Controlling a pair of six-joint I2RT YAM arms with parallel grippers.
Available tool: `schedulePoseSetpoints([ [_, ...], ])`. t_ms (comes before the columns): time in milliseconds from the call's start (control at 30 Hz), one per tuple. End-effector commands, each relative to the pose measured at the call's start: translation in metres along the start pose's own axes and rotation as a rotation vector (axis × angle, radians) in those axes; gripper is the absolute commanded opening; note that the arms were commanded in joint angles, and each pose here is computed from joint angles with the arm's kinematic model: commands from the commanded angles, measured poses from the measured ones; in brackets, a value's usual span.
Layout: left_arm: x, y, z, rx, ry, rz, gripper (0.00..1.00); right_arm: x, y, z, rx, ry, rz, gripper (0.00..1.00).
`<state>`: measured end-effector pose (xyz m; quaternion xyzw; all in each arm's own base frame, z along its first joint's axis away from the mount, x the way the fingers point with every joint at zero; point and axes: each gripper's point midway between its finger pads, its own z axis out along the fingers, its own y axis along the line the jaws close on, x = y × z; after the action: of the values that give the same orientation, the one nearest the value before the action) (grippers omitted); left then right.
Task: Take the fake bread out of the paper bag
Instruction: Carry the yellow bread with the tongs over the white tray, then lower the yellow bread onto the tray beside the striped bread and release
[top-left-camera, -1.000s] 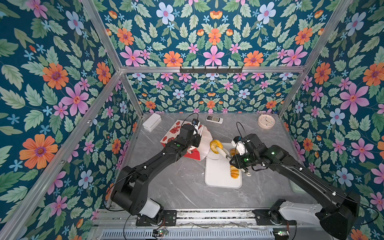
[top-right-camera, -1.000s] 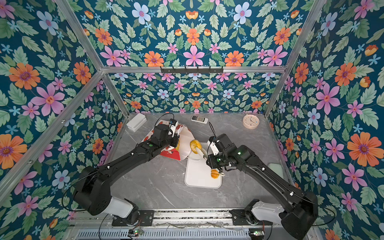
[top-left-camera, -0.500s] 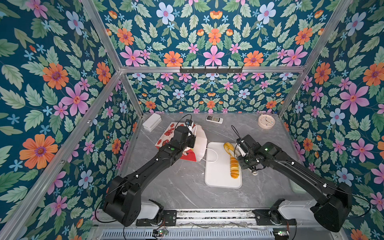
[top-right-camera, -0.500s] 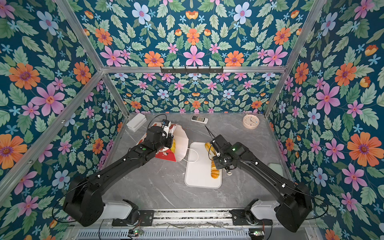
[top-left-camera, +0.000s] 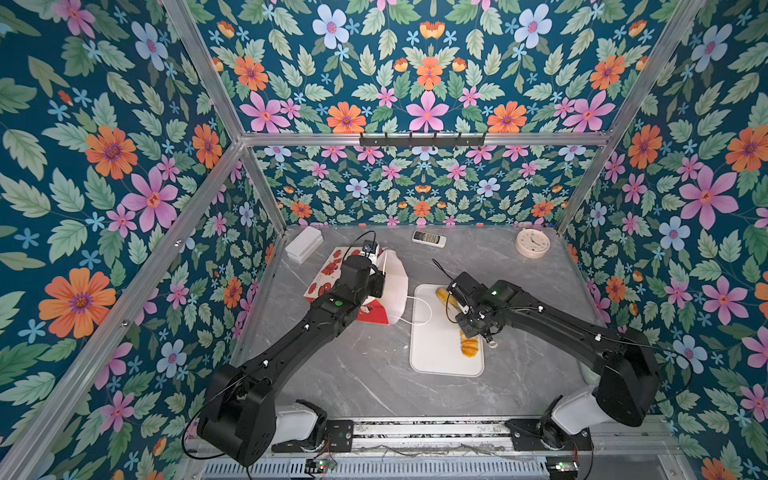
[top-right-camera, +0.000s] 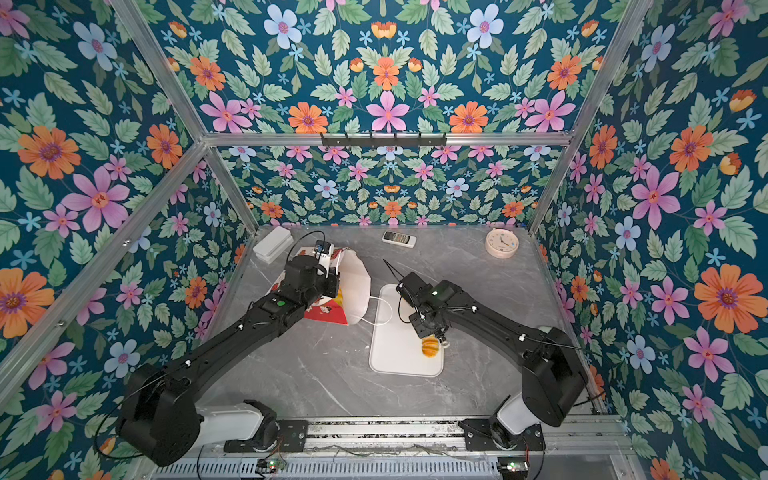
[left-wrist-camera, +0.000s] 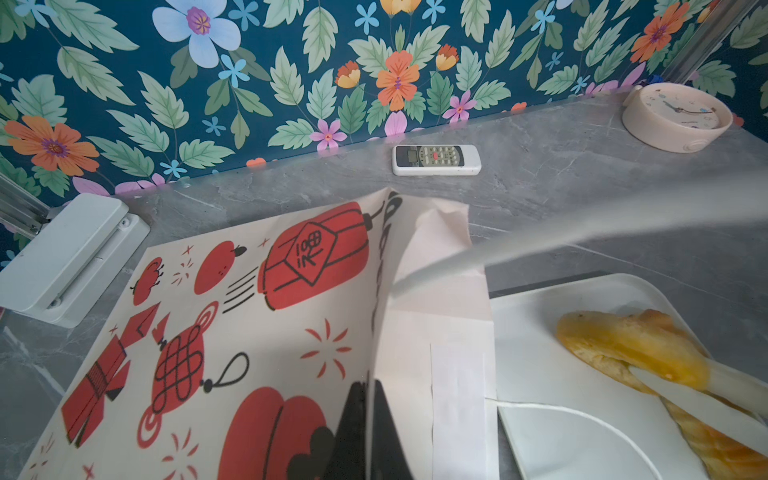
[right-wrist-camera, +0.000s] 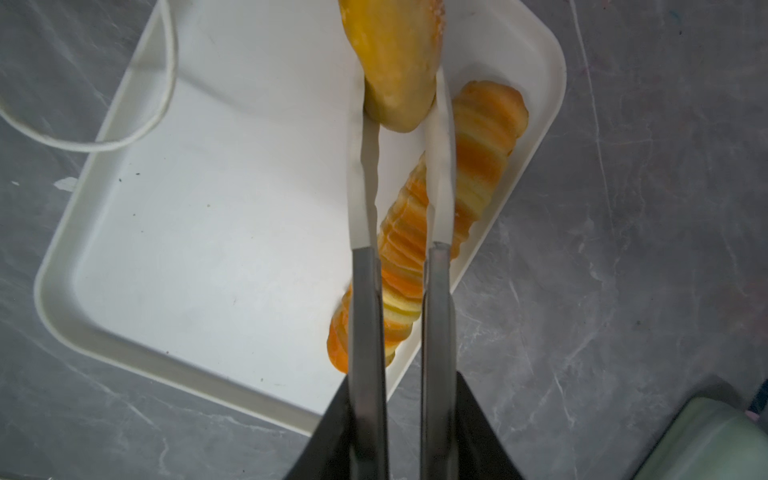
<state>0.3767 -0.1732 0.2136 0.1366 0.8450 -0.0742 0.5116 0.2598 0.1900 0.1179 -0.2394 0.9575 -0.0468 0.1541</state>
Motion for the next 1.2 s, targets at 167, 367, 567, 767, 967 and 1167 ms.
schedulePoseSetpoints([
  [167,-0.013,0.002,-0.002,0.0,-0.056,-0.025,0.0,0.009,0.027,0.0,-0.04,0.038,-0.032,0.43],
  [367,-0.012,0.001,-0.001,0.007,-0.054,-0.027,0.0,0.017,0.033,-0.007,-0.097,0.05,-0.006,0.46],
  [567,-0.012,0.001,-0.001,0.011,-0.056,-0.027,0.0,0.02,0.042,-0.017,-0.169,0.03,0.01,0.48],
  [767,-0.014,0.004,-0.004,-0.001,-0.067,-0.033,0.0,0.006,0.045,-0.034,-0.219,-0.068,0.023,0.48],
  [967,-0.016,0.008,-0.008,-0.016,-0.078,-0.036,0.0,-0.005,0.045,-0.039,-0.223,-0.114,0.021,0.48],
  [1167,-0.02,0.016,-0.013,-0.053,-0.1,-0.053,0.0,-0.017,0.059,-0.045,-0.302,-0.162,0.019,0.48],
])
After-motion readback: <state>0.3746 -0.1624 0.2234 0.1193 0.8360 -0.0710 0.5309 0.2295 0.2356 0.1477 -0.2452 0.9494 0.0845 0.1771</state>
